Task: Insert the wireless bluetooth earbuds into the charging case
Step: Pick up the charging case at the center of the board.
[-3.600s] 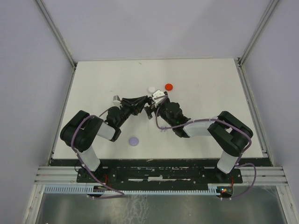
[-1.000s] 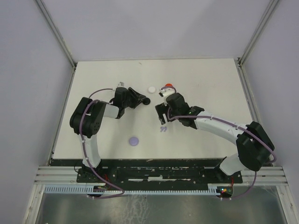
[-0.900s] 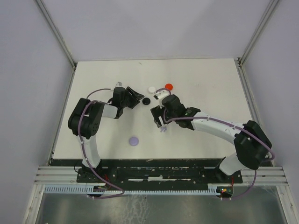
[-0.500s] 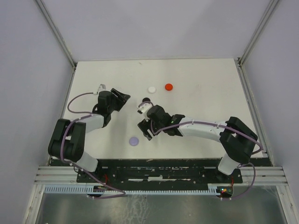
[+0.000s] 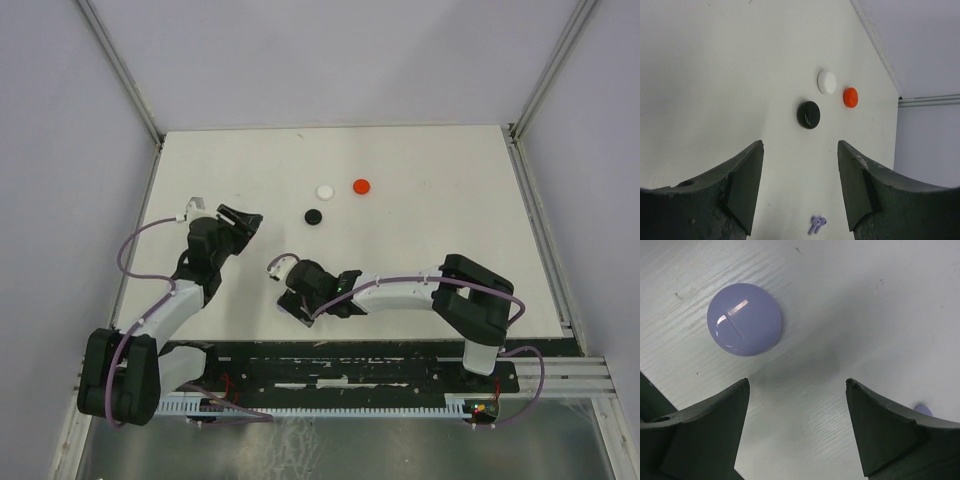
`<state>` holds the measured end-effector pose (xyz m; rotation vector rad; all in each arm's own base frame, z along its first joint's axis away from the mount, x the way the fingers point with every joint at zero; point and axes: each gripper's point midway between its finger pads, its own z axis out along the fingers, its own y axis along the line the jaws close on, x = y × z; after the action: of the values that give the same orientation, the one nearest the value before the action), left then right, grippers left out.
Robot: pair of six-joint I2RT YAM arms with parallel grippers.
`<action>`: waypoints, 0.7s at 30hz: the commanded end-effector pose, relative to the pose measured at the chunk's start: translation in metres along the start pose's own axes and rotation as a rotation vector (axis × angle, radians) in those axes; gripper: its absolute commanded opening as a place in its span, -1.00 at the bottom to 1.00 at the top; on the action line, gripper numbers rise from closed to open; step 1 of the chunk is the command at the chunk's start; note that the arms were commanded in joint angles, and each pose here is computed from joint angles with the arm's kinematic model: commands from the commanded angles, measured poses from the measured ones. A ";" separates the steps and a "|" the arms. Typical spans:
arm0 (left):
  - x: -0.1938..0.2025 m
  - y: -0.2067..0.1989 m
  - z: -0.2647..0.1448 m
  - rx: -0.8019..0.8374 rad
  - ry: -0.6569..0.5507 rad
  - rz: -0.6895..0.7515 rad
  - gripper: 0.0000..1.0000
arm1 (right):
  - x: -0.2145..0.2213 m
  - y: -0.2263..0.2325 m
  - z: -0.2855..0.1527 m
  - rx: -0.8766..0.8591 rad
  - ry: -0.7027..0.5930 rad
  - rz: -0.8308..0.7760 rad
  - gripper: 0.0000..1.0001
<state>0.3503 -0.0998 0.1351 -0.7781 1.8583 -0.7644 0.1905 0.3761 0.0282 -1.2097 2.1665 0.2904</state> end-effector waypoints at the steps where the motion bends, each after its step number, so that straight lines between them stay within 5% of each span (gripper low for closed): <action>1: -0.005 0.006 -0.012 -0.001 -0.016 0.041 0.35 | -0.036 0.003 0.006 0.051 -0.094 -0.031 0.72; 21: -0.007 0.029 -0.036 -0.010 -0.020 0.019 0.43 | -0.060 0.006 0.049 0.103 -0.072 -0.001 0.72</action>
<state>0.3163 -0.0708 0.1291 -0.8282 1.8438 -0.7432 0.2142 0.4410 0.0263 -1.1814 2.0744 0.2448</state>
